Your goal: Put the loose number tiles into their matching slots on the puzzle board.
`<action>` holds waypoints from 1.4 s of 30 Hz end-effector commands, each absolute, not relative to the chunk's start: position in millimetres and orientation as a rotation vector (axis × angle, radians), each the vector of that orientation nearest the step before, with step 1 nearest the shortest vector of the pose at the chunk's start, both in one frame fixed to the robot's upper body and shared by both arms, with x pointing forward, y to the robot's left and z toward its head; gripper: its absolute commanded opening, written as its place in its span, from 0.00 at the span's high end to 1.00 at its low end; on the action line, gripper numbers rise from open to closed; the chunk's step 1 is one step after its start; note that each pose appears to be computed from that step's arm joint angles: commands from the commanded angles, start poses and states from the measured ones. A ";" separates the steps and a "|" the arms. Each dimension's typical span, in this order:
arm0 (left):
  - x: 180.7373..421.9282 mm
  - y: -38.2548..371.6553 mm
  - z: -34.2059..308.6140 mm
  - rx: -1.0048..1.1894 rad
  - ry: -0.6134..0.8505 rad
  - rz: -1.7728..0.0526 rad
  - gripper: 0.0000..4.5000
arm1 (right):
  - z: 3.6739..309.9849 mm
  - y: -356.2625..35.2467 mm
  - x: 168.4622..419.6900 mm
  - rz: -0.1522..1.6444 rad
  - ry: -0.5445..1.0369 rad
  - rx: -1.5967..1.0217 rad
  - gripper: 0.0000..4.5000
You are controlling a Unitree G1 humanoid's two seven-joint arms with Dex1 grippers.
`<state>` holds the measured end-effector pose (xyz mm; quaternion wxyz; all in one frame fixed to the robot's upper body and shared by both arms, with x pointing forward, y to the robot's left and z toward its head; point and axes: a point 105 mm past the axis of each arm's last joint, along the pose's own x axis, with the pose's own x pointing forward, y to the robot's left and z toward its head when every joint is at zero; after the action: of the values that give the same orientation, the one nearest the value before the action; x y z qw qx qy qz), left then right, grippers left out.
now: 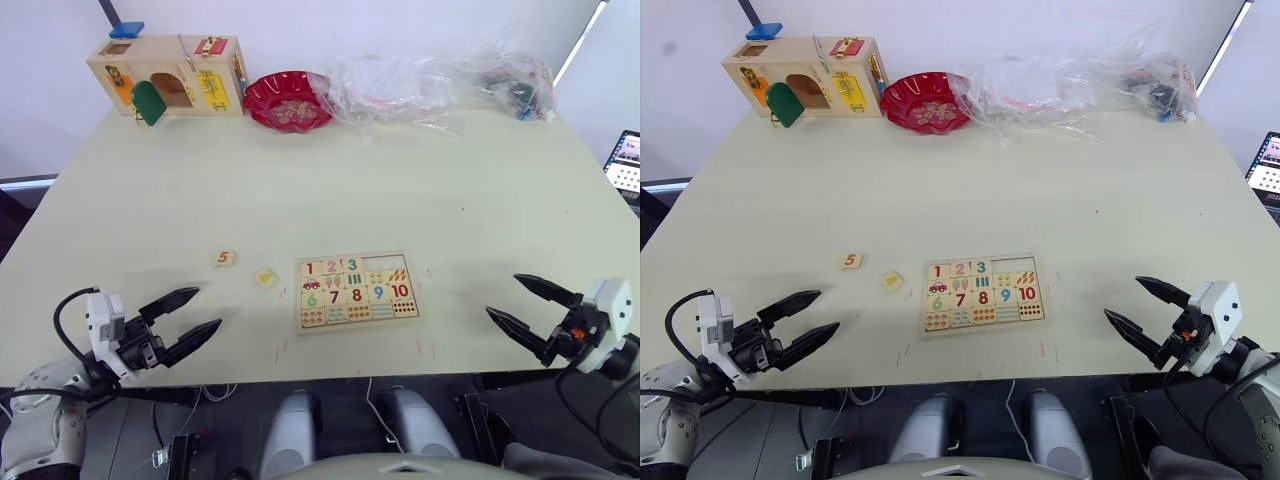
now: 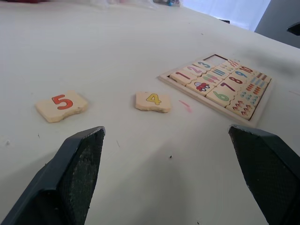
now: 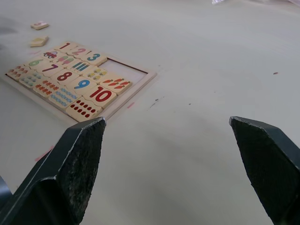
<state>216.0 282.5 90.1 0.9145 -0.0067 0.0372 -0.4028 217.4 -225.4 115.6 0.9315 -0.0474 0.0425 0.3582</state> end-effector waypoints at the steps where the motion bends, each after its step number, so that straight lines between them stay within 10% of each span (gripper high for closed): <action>1: 216.6 283.4 93.6 0.010 0.063 -0.841 0.00 | 124.9 -223.5 218.2 0.745 0.049 -0.124 0.02; 42: 226.5 278.8 100.8 0.041 0.053 -0.898 0.00 | 132.3 -208.7 219.8 0.843 0.025 -0.131 0.02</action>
<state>226.5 275.9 95.5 0.9027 0.0043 0.0276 -0.4293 221.3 -215.4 120.1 0.9190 -0.0552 0.0317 0.3892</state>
